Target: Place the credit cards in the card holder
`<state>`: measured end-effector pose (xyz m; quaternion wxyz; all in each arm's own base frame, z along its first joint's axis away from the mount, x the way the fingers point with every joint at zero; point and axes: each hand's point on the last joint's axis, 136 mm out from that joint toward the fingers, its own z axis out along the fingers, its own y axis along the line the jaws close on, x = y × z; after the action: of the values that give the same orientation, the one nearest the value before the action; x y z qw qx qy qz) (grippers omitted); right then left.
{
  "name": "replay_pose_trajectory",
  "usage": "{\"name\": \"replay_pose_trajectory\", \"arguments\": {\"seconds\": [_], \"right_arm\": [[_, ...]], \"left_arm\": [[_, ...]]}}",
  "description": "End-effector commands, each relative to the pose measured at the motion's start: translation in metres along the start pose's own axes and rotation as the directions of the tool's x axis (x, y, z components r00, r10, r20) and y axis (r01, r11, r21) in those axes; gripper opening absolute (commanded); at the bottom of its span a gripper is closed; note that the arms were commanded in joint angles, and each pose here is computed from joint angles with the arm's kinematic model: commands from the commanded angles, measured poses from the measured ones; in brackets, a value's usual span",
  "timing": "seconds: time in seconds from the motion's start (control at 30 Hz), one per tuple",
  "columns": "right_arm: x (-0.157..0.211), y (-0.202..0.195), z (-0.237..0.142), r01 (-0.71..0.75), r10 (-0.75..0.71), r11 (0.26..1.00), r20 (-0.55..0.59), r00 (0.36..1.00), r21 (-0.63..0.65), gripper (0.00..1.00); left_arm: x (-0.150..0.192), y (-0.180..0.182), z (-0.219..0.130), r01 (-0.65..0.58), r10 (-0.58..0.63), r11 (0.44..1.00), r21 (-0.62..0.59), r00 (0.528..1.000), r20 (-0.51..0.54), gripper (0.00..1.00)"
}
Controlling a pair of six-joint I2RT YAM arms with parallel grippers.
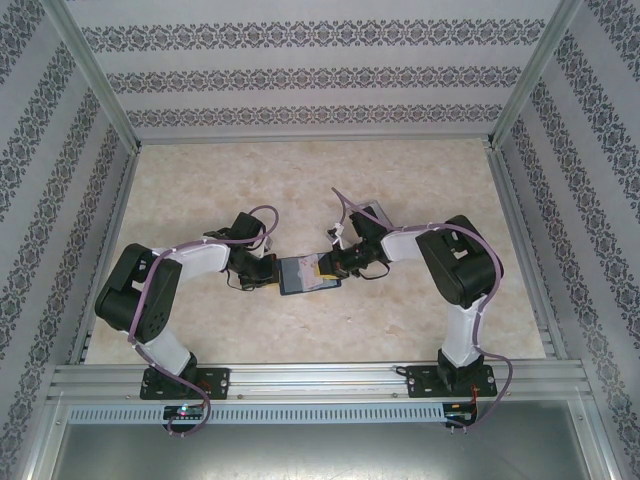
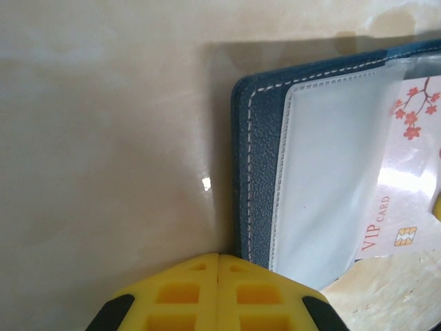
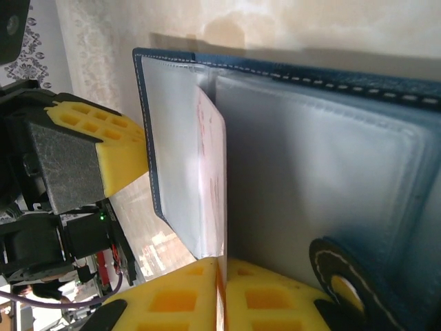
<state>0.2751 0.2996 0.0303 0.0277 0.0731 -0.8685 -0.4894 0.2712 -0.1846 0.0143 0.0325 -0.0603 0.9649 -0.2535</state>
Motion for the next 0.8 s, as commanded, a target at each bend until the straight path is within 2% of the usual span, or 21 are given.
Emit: {"name": "replay_pose_trajectory", "arguments": {"seconds": [0.0,0.23,0.6,0.77], "right_arm": [[-0.002,0.000,0.007,0.027,-0.027,1.000,-0.005,1.000,-0.010,0.12],[0.006,-0.003,0.010,0.017,-0.017,1.000,-0.026,1.000,-0.015,0.17],[0.010,0.000,0.017,0.011,-0.011,1.000,-0.045,0.999,0.000,0.17],[0.012,0.003,0.025,0.023,-0.023,1.000,-0.076,0.997,0.002,0.11]], "left_arm": [[0.000,0.025,0.015,0.003,-0.003,0.996,-0.087,1.000,-0.002,0.01],[0.002,0.026,0.011,-0.004,0.004,0.996,-0.094,1.000,0.007,0.01],[-0.001,0.025,0.011,-0.009,0.010,0.995,-0.101,1.000,0.003,0.01],[-0.002,0.025,0.009,-0.019,0.020,0.994,-0.107,1.000,0.006,0.01]]}}
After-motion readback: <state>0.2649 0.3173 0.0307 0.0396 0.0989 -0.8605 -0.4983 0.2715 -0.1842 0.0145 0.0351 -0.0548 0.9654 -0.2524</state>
